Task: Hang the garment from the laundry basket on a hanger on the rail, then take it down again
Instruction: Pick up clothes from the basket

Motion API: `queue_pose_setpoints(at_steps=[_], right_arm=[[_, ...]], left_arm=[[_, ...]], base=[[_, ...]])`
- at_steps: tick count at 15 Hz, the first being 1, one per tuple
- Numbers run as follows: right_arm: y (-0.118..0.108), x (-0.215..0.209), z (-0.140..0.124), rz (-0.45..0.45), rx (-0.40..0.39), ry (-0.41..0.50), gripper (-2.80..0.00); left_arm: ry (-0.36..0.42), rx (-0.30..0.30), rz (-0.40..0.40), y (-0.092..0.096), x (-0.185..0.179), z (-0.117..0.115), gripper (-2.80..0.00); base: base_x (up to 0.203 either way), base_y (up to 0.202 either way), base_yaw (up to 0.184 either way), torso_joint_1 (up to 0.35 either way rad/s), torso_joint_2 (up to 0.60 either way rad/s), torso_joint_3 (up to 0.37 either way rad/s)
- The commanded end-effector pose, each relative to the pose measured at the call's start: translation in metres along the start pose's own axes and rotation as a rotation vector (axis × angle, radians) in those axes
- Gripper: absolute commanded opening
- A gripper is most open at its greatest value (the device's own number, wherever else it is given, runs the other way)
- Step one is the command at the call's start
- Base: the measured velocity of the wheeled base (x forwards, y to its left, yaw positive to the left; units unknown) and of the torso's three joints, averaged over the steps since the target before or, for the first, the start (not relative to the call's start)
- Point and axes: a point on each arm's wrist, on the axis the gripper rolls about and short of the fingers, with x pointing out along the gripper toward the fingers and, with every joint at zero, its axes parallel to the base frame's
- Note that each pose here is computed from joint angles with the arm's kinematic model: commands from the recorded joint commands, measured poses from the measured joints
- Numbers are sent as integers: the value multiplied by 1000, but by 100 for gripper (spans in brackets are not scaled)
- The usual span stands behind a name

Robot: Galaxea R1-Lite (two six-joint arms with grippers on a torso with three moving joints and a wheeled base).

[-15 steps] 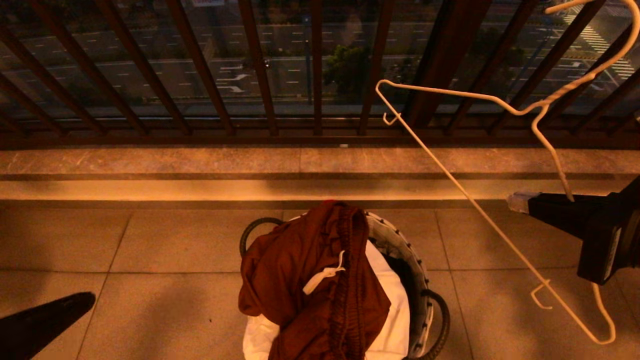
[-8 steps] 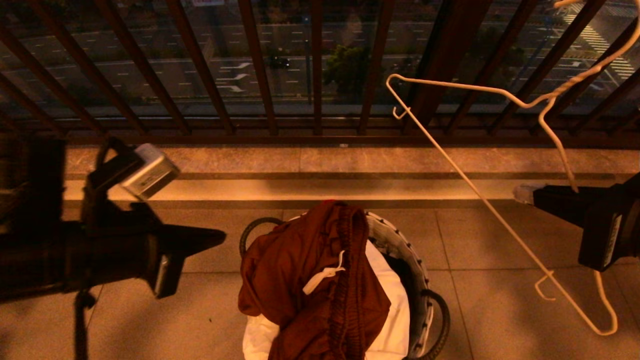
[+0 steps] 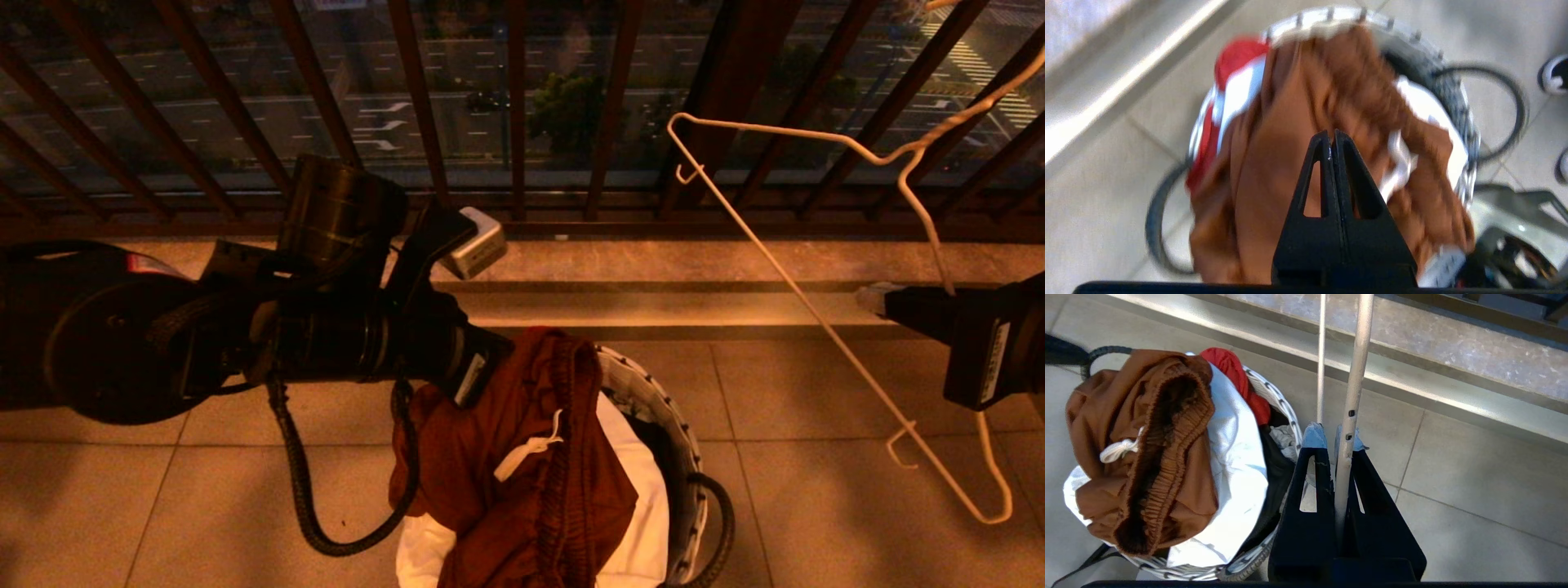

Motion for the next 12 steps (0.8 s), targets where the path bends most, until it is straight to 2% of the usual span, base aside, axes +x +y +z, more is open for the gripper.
queue_pose_setpoints(at_steps=[1,2,3,5,7,10,12], right_arm=[[0,3,0,-5,-1,7,-280],[0,5,-1,-6,-3,15,-280],[0,6,-1,-6,-3,17,-280],[0,6,-2,-7,-3,18,-280],[0,6,-2,-8,-3,18,-280],[0,6,-2,-8,-3,18,-280],[0,6,-2,-8,-5,18,-280]], left_arm=[[-2,8,-11,-1,18,6,-280],[-12,11,-6,0,23,12,-280],[-6,15,0,-3,27,16,0],[24,25,10,-13,34,19,0],[19,32,2,-20,40,24,0],[40,56,46,-26,58,24,0],[64,113,97,-24,70,22,0]], base=[[0,0,0,0,0,0],[0,0,0,0,0,0],[0,0,0,0,0,0],[0,0,0,0,0,0],[0,0,0,0,0,0],[0,0,0,0,0,0],[0,0,0,0,0,0]])
